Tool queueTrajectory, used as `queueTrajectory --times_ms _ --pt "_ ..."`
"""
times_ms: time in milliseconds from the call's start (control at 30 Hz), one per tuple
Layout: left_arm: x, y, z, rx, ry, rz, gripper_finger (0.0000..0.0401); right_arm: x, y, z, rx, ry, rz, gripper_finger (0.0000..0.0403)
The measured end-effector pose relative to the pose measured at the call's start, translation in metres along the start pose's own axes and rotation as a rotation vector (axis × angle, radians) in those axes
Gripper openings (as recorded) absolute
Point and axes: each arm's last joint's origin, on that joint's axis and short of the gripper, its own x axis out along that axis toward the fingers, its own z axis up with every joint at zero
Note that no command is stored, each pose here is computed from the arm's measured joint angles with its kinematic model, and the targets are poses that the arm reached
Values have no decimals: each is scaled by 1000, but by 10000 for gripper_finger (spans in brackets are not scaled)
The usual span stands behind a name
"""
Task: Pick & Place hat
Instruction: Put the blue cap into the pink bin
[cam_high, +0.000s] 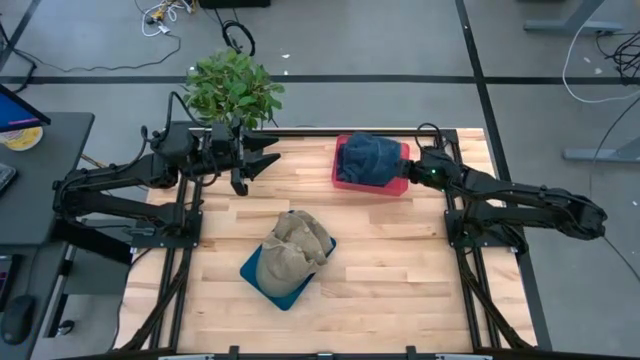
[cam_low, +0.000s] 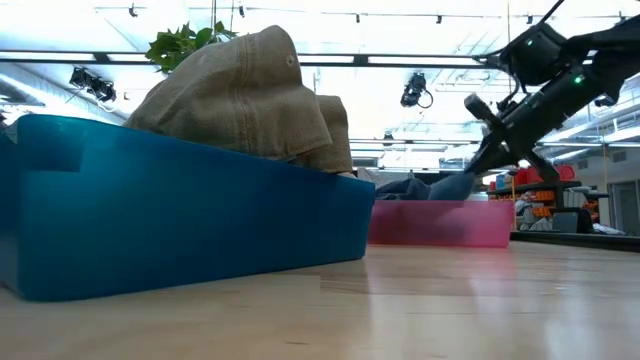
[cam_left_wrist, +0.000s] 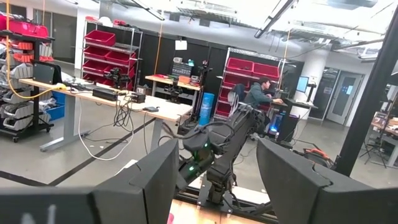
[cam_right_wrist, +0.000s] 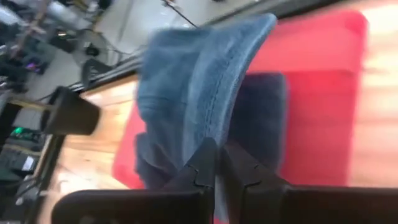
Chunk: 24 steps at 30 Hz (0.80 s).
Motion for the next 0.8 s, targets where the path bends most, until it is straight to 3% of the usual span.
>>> queueTrajectory --times_ms 500,800 --pt "-1 -9 -2 -4 9 -43 220 8 -11 -9 110 89 -125 8" --pt "-1 -9 -2 -3 9 -43 220 7 -14 -13 84 152 -146 8"
